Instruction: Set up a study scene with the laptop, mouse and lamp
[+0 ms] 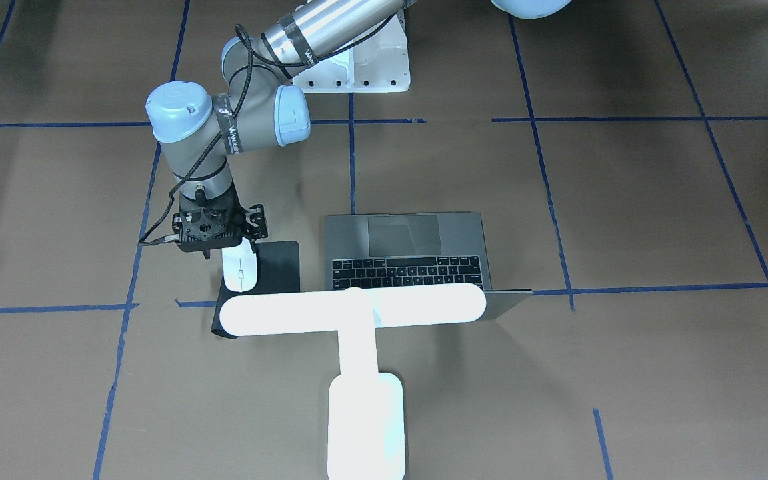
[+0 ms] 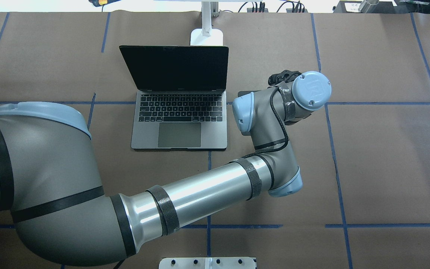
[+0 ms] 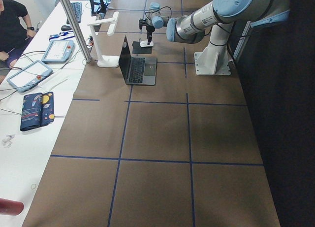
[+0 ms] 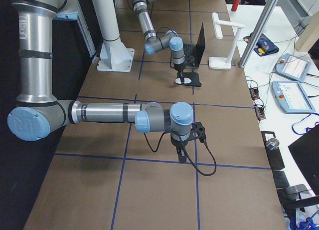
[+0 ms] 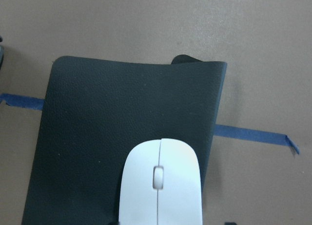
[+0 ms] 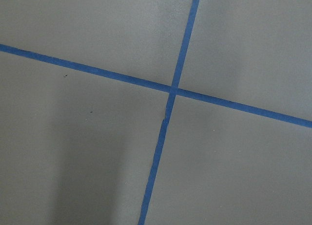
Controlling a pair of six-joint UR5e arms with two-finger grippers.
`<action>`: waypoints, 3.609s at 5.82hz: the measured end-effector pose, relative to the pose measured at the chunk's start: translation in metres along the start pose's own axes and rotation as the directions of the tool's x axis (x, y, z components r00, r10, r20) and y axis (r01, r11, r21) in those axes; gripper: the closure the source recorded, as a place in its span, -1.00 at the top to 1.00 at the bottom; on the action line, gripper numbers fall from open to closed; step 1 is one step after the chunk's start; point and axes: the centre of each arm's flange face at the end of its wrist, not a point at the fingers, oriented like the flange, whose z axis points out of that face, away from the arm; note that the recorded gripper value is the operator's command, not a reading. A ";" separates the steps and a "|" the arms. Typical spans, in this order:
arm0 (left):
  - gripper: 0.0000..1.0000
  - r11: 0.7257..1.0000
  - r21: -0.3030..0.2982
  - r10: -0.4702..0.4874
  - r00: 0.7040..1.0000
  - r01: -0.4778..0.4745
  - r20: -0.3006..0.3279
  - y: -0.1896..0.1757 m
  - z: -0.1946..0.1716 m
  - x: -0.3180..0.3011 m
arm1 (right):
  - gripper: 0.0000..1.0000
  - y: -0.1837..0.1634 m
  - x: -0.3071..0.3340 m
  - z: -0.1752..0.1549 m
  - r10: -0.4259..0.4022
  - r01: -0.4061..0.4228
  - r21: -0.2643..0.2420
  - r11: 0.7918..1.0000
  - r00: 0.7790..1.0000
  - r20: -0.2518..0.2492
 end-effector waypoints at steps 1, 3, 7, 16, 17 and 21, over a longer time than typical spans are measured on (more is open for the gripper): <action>0.99 1.000 -0.020 0.020 0.999 -0.020 -0.025 -0.006 -0.013 0.004 | 1.00 -0.001 0.000 -0.001 -0.001 0.001 0.002 1.000 1.000 -0.002; 1.00 0.995 -0.084 0.049 0.998 -0.052 -0.030 -0.023 -0.041 0.005 | 1.00 -0.002 -0.001 -0.002 -0.004 0.004 0.004 1.000 1.000 -0.005; 1.00 0.972 -0.094 0.217 0.976 -0.216 0.003 -0.019 -0.067 -0.130 | 1.00 0.008 0.004 0.006 0.095 -0.095 -0.015 0.995 0.995 -0.002; 1.00 0.794 -0.201 0.575 0.816 -0.574 -0.060 -0.178 -0.180 -0.736 | 1.00 0.014 0.005 0.008 0.123 -0.123 -0.012 0.992 0.992 -0.004; 1.00 0.816 -0.202 0.541 0.838 -0.542 -0.064 -0.178 -0.199 -0.811 | 1.00 0.014 0.005 0.007 0.122 -0.122 -0.010 0.993 0.993 -0.003; 1.00 0.929 -0.276 0.260 0.965 -0.245 0.019 -0.095 -0.212 -1.025 | 1.00 0.018 0.006 0.009 0.125 -0.125 -0.016 0.992 0.992 -0.001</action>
